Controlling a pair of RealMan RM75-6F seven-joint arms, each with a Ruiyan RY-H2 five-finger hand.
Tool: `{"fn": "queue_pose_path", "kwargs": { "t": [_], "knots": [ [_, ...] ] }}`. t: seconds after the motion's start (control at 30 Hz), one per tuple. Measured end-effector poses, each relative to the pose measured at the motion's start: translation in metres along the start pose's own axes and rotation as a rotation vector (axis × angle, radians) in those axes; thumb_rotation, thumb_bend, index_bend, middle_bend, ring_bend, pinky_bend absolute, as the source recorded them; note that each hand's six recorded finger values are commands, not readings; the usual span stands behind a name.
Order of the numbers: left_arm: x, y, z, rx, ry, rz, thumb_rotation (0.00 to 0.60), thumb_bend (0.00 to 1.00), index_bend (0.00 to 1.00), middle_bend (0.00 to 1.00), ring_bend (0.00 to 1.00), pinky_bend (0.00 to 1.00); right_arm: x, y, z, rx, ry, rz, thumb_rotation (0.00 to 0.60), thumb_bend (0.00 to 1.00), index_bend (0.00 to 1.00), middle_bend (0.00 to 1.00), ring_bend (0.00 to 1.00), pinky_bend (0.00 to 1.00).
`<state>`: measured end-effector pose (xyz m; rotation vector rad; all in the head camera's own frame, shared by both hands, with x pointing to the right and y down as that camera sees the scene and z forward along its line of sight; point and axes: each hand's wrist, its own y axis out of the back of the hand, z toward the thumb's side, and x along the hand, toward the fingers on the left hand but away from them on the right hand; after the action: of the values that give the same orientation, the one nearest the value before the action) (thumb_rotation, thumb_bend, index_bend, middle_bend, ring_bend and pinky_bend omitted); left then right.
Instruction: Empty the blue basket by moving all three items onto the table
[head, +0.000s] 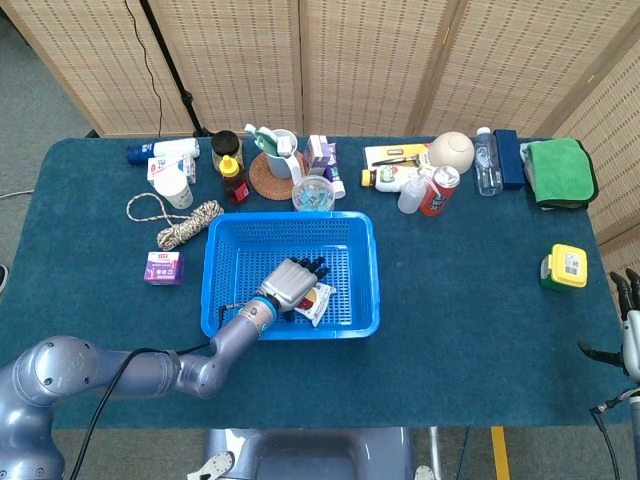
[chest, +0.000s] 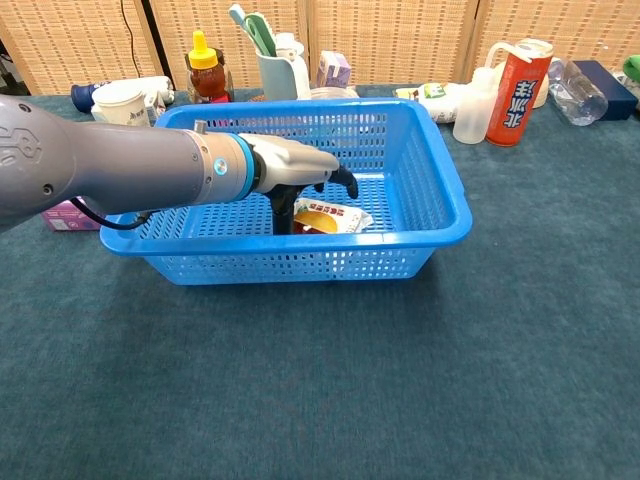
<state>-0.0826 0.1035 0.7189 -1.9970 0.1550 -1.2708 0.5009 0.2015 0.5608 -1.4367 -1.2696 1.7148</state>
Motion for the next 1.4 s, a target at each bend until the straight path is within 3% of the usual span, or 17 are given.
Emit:
{"fn": "queue_pose_path", "kwargs": {
  "t": [0.2,0.3,0.6,1.0,1.17,1.23,1.4],
  "knots": [
    [0.0,0.001,-0.002,-0.002,0.013,0.006,0.6,0.1,0.48,0.41,0.42,0.47,0.0,-0.001,0.0,0.0,0.001,0.003,0.6,0.0,0.0,0.0,0.0,0.0],
    [-0.001,0.002,-0.004,0.0,0.024,0.015,0.6,0.12,0.52,0.44,0.45,0.49,0.0,-0.001,0.0,0.0,0.001,0.005,0.6,0.0,0.0,0.0,0.0,0.0],
    [-0.007,0.021,-0.011,-0.039,0.028,0.078,0.6,0.13,0.53,0.45,0.45,0.49,0.0,-0.001,0.001,-0.001,0.004,0.005,0.6,0.0,0.0,0.0,0.0,0.0],
    [-0.044,0.075,-0.037,-0.116,0.019,0.223,0.6,0.13,0.53,0.45,0.45,0.49,0.002,0.001,0.003,-0.006,0.015,-0.001,0.6,0.0,0.0,0.0,0.0,0.0],
    [-0.074,0.096,-0.069,-0.14,0.063,0.292,0.6,0.13,0.53,0.45,0.45,0.49,0.005,0.001,0.007,-0.006,0.03,-0.001,0.6,0.0,0.0,0.0,0.0,0.0],
    [-0.092,0.101,-0.1,-0.154,0.126,0.319,0.6,0.13,0.52,0.45,0.44,0.49,0.007,0.001,0.011,-0.006,0.045,0.0,0.6,0.0,0.0,0.0,0.0,0.0],
    [-0.135,0.083,-0.177,-0.237,0.282,0.317,0.6,0.13,0.52,0.44,0.41,0.49,0.013,-0.001,0.019,-0.001,0.074,0.003,0.6,0.0,0.0,0.0,0.0,0.0]
  ]
}}
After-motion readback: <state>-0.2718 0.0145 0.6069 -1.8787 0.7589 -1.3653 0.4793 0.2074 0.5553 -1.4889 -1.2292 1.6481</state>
